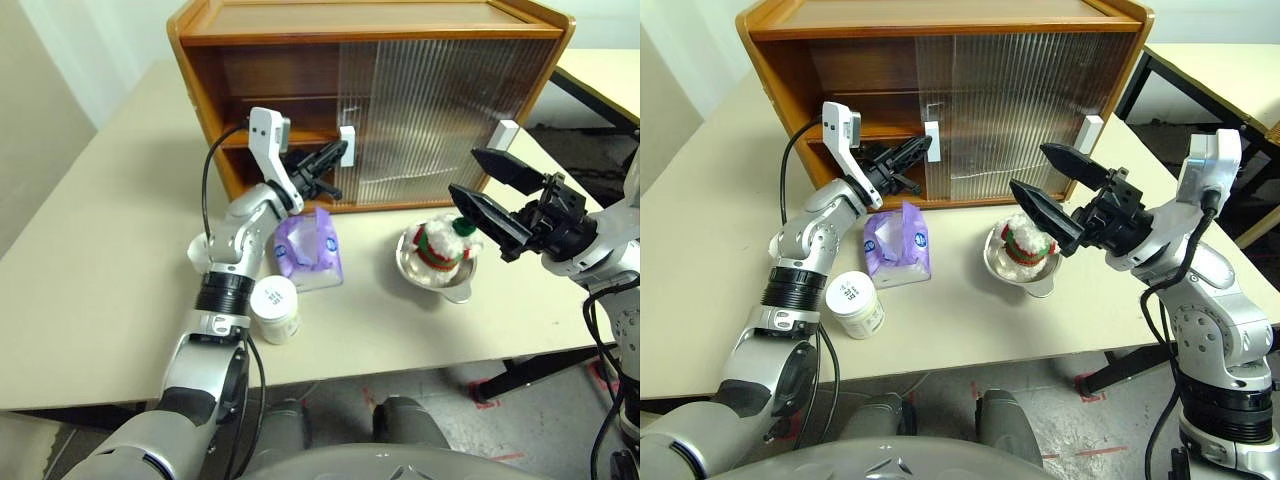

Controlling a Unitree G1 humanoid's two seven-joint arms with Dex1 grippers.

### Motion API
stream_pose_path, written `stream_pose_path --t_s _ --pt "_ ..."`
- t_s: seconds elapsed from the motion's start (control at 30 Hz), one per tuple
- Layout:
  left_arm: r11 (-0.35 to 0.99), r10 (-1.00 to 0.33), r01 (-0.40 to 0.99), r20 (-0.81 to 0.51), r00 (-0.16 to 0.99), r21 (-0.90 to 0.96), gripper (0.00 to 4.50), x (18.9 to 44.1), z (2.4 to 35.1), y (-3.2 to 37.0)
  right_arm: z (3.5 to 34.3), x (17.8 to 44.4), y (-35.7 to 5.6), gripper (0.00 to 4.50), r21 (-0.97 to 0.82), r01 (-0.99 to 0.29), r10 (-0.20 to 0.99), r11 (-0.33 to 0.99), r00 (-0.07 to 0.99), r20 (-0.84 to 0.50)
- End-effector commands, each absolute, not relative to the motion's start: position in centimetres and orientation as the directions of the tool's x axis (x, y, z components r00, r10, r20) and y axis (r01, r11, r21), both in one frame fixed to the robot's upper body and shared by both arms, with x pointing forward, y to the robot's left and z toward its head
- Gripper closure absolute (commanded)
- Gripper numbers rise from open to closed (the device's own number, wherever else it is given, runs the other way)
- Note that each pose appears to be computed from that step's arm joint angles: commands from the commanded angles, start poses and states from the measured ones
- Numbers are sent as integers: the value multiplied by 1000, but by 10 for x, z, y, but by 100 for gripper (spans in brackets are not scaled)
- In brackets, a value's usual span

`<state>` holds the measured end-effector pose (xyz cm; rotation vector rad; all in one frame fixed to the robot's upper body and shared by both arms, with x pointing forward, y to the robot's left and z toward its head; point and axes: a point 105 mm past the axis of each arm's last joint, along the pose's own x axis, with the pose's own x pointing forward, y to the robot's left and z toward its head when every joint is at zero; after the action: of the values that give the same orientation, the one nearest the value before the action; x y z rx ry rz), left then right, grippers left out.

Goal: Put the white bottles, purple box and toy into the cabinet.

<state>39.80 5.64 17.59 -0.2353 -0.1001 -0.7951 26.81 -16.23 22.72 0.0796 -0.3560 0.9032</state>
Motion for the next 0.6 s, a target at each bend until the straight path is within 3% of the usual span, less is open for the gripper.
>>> stream_pose_path --t_s 0.03,0.6 --pt "667 -709 731 178 683 -147 449 401 180 50 234 265 -164 0 -117 -768 749 629 560 353" --pt "669 -700 730 214 682 -140 449 388 192 61 236 271 -161 0 -117 -780 761 614 546 351"
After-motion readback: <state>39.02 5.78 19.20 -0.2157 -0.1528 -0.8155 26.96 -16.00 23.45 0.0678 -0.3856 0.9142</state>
